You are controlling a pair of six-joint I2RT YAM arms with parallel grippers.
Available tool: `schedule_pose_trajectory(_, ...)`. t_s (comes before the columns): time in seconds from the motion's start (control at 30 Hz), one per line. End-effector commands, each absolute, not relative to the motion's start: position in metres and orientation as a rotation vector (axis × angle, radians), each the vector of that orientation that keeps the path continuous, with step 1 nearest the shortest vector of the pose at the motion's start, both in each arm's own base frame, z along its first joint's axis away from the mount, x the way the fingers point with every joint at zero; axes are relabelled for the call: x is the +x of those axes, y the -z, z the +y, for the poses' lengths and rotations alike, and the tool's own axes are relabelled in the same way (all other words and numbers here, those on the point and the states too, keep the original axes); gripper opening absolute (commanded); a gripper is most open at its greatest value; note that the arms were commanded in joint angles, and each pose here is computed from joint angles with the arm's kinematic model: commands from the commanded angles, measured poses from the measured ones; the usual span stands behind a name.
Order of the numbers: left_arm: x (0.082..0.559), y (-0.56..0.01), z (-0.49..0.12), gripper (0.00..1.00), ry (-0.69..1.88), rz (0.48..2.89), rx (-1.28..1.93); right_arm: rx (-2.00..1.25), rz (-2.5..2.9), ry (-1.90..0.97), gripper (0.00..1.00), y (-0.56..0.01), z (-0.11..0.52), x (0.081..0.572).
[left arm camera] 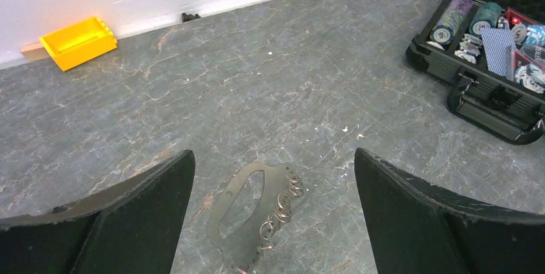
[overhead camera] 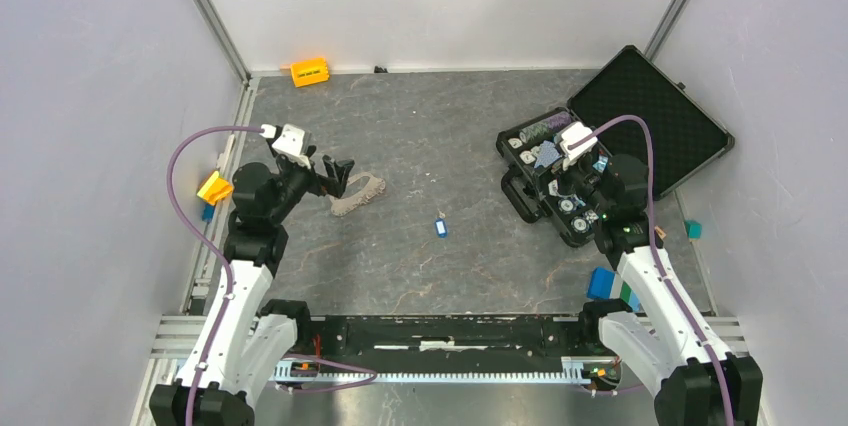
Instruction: Put the keys on the keyring
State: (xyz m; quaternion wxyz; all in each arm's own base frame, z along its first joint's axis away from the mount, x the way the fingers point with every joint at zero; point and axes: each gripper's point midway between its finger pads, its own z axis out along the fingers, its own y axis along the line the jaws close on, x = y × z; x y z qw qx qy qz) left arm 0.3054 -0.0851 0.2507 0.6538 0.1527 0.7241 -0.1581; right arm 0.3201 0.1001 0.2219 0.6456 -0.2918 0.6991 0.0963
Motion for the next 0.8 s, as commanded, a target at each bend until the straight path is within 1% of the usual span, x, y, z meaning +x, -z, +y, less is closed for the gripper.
schedule_pose_trajectory(0.0,0.304,-0.257,-0.085,1.00,0.372,1.635,0.332,-0.686,1.565,-0.226,0.98,-0.227,0.103,0.318)
schedule_pose_trajectory(0.37,0.303,-0.260,-0.082,1.00,0.329,1.633,0.360,-0.713,1.558,-0.247,0.98,-0.226,0.107,0.315)
schedule_pose_trajectory(0.4,0.300,-0.257,-0.082,1.00,0.326,1.657,0.381,-0.724,1.552,-0.250,0.98,-0.227,0.108,0.314)
schedule_pose_trajectory(0.5,0.284,-0.250,-0.097,1.00,0.364,1.718,0.605,-0.817,1.518,-0.302,0.98,-0.226,0.120,0.305)
schedule_pose_trajectory(0.53,0.282,-0.245,-0.098,1.00,0.368,1.747,0.635,-0.849,1.504,-0.333,0.98,-0.225,0.126,0.300)
schedule_pose_trajectory(0.6,0.282,-0.236,-0.093,1.00,0.335,1.795,0.674,-0.882,1.499,-0.360,0.98,-0.222,0.133,0.297)
schedule_pose_trajectory(0.77,0.289,-0.189,-0.077,1.00,0.233,1.970,0.828,-0.941,1.501,-0.383,0.98,-0.213,0.146,0.293)
